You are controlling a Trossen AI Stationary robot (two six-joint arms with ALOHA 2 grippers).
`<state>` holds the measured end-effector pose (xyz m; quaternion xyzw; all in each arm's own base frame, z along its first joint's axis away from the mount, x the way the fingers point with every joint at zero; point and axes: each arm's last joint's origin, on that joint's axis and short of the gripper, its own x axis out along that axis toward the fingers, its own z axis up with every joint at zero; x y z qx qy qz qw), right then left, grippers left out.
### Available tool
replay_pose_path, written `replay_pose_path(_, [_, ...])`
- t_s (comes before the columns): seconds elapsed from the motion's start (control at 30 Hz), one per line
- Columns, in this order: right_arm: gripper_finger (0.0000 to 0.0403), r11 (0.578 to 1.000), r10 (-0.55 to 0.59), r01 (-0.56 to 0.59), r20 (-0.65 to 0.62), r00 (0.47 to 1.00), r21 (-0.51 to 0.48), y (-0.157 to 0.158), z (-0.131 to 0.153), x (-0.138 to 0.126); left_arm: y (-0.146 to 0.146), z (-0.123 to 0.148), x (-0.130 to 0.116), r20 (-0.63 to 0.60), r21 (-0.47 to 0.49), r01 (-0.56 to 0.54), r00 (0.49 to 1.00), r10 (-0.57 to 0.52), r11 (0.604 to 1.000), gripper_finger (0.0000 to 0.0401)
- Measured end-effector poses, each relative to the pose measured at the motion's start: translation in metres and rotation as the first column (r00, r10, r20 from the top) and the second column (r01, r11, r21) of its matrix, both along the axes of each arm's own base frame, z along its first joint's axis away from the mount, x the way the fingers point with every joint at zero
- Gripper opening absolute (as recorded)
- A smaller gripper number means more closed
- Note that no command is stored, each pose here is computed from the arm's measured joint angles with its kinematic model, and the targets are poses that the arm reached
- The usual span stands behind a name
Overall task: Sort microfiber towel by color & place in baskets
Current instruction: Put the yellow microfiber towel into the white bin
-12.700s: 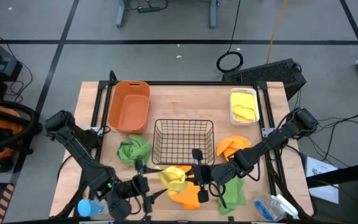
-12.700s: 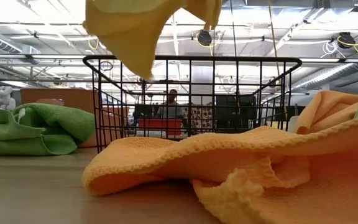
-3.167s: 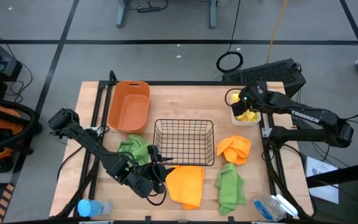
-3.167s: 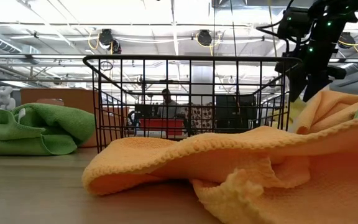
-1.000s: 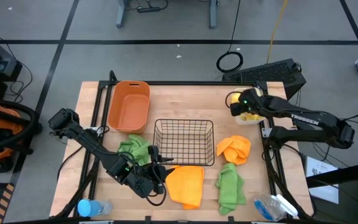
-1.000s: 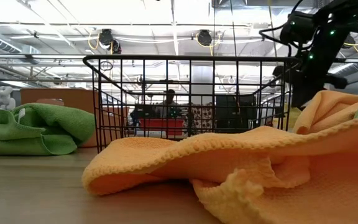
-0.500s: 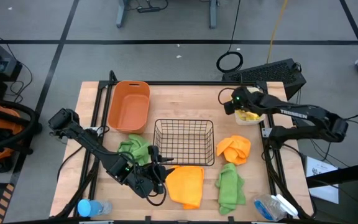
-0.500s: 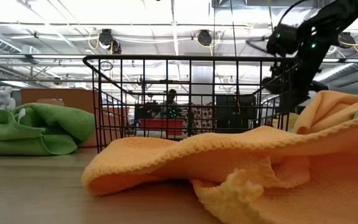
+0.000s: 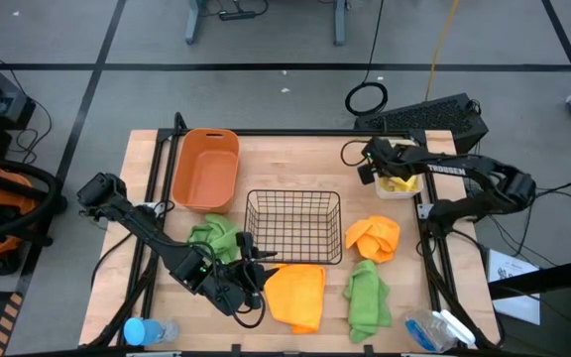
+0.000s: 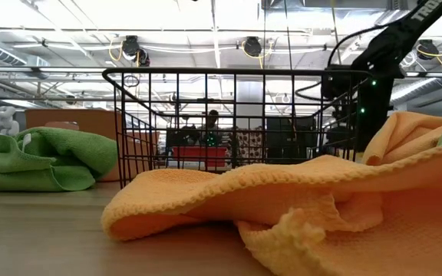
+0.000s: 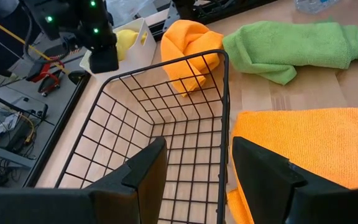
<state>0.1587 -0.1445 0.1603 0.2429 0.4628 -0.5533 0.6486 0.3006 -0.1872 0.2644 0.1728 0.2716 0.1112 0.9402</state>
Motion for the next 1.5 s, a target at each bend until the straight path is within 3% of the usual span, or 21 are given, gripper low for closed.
replay_pose_path(0.23, [0.0001,0.999,0.004,-0.002,-0.041,0.999,0.037,-0.002,-0.01,0.001,0.0,0.0,0.0,-0.004,-0.006,0.008,1.0,-0.008,1.0,0.0189])
replay_pose_path(0.43, [0.0001,1.0,0.022,-0.022,-0.012,1.0,0.011,0.003,0.005,-0.005,-0.001,-0.001,0.0,-0.013,-0.015,0.02,1.0,-0.02,1.0,0.0189])
replay_pose_path(0.8, [0.0001,0.996,0.041,-0.024,0.204,0.978,-0.085,0.026,0.054,-0.029,-0.001,-0.001,0.0,-0.014,-0.016,0.021,1.0,-0.022,1.0,0.0189])
replay_pose_path(1.03, [0.0001,0.989,0.114,-0.072,0.346,0.931,-0.13,0.024,0.064,-0.023,-0.001,-0.001,0.0,-0.012,-0.018,0.022,1.0,-0.022,1.0,0.0189])
replay_pose_path(1.33, [0.0001,0.991,0.132,-0.122,0.214,0.968,-0.056,0.009,0.035,-0.005,-0.001,0.0,0.0,-0.012,-0.018,0.022,1.0,-0.022,1.0,0.0189])
replay_pose_path(1.5, [0.0001,0.995,0.078,-0.072,0.096,0.992,-0.063,0.0,0.022,-0.005,-0.001,-0.001,0.0,-0.012,-0.018,0.022,1.0,-0.022,1.0,0.0189])
